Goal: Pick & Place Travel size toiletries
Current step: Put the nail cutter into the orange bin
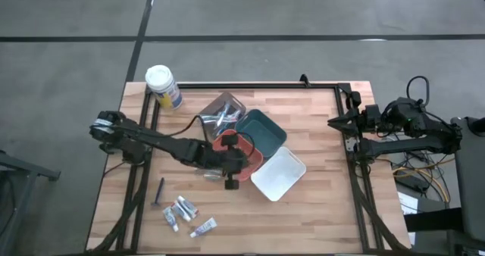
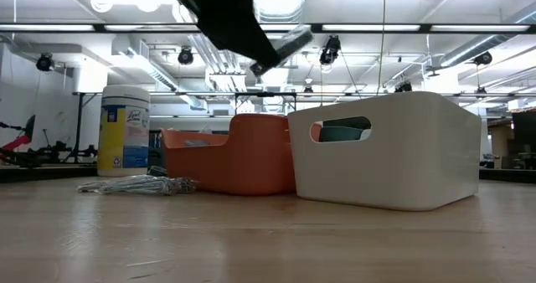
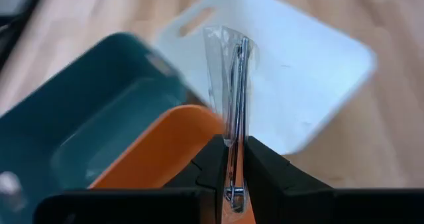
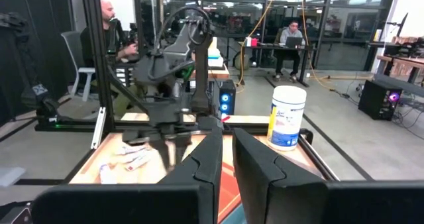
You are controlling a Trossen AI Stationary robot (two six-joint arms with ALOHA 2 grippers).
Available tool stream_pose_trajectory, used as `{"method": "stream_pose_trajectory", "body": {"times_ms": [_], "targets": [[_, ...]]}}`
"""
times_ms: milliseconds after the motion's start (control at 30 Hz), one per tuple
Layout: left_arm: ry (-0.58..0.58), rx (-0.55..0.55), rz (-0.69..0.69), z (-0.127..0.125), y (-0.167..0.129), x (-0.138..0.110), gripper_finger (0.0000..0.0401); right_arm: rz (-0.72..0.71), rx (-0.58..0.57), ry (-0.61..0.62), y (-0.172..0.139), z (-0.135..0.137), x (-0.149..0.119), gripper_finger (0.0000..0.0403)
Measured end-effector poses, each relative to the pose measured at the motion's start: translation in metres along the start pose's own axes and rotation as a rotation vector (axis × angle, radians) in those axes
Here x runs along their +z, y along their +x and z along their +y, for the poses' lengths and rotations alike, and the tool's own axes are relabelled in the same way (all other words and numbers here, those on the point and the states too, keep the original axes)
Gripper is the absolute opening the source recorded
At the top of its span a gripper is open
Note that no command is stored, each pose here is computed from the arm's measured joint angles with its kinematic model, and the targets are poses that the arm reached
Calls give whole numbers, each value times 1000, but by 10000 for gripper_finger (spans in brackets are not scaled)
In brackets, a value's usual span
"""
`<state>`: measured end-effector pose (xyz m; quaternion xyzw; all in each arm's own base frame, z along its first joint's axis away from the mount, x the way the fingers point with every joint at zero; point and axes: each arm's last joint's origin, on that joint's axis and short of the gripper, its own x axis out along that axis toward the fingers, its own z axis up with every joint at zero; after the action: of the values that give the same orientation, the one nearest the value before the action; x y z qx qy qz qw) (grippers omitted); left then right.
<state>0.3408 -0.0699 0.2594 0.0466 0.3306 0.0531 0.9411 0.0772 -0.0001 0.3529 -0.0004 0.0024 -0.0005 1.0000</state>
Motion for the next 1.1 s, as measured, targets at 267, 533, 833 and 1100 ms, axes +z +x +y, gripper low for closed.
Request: {"method": "stream_pose_trajectory", "body": {"times_ms": [267,533,833,1100], "targets": [[-161,186,159,22,3,-17,46,0,0,-1,0,0,0,34],[-305,344,265,37,13,-56,46,0,1,-1,0,0,0,34],[-345,379,295,46,19,-74,60,0,0,-1,0,0,0,34],[-341,375,293,45,19,-75,126,0,0,0,0,0,0,34]]}}
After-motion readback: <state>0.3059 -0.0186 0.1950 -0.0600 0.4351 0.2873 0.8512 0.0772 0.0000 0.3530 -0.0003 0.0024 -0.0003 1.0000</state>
